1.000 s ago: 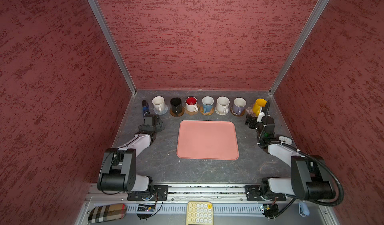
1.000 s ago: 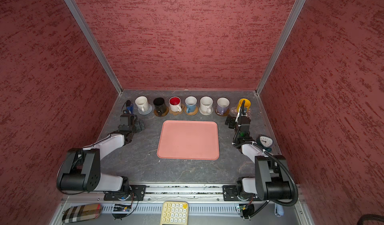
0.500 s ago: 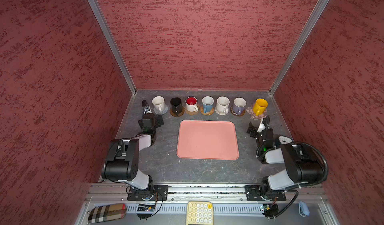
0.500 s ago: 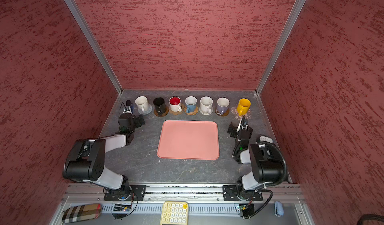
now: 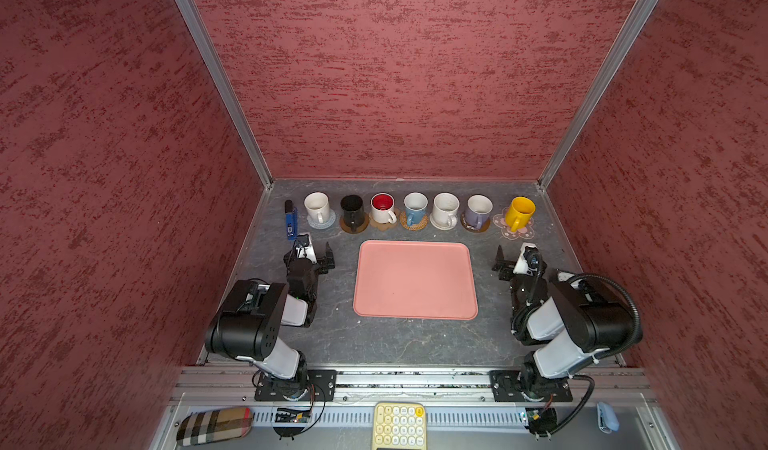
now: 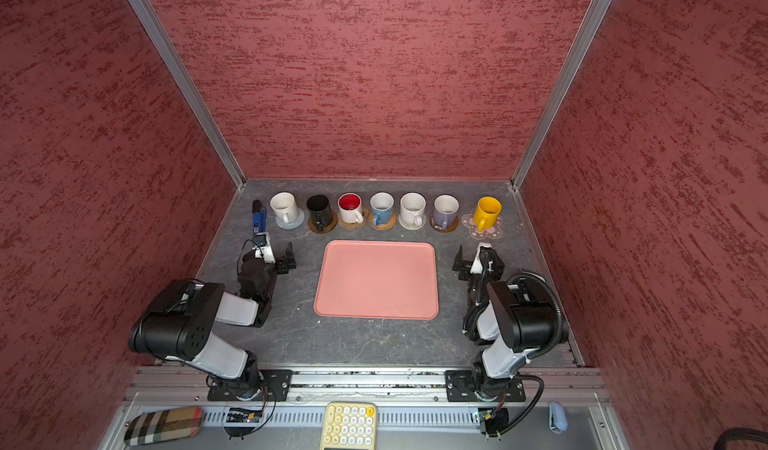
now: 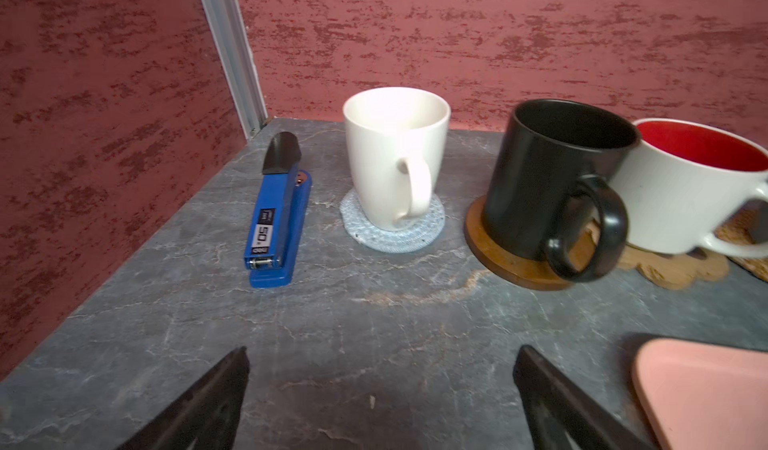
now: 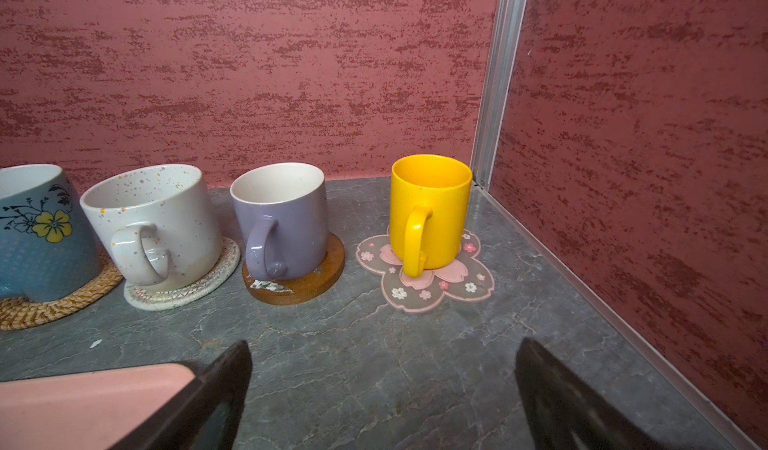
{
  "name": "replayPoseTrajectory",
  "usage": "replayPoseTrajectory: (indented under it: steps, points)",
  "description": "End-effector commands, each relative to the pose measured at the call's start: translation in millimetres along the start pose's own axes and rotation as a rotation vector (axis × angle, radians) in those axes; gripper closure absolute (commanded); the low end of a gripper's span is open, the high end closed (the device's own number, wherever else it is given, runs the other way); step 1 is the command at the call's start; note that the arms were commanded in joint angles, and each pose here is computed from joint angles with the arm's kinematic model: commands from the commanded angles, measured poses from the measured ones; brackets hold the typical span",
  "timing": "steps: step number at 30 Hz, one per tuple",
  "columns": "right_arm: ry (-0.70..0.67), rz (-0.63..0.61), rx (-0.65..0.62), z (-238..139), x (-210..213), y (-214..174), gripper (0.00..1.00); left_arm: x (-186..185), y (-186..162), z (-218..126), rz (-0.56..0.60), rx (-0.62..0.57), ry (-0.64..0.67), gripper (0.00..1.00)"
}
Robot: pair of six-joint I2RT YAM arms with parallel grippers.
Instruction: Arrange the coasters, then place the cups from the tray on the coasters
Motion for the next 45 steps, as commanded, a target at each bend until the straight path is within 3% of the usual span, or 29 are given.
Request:
replayPoseTrajectory:
  steps: [1, 6, 11, 45]
  points:
    - [-0.04, 0.002, -0.094, 3, -6, 24, 0.01, -9, 28, 2, 0.01, -0.114, -0.04, 0.0]
    - [-0.052, 0.008, 0.002, 28, -6, 17, 0.01, 3, 23, 31, -0.078, 0.08, -0.091, 0.01]
    - [-0.021, 0.053, 0.082, 46, -11, 8, 0.01, 2, 24, 31, -0.069, 0.068, -0.083, 0.01]
    - [-0.02, 0.052, 0.085, 46, -12, 7, 0.01, 2, 24, 31, -0.066, 0.066, -0.08, 0.0]
Point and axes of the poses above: each gripper's point midway between its finger pads, its own z axis out along the fingers, its own x axis along the line the jaws close on, y = z × x, the point moved 2 cm from there along -z, back along the fingers, and after that the axes turned 10 degrees about -z, right-handed, at the moved point
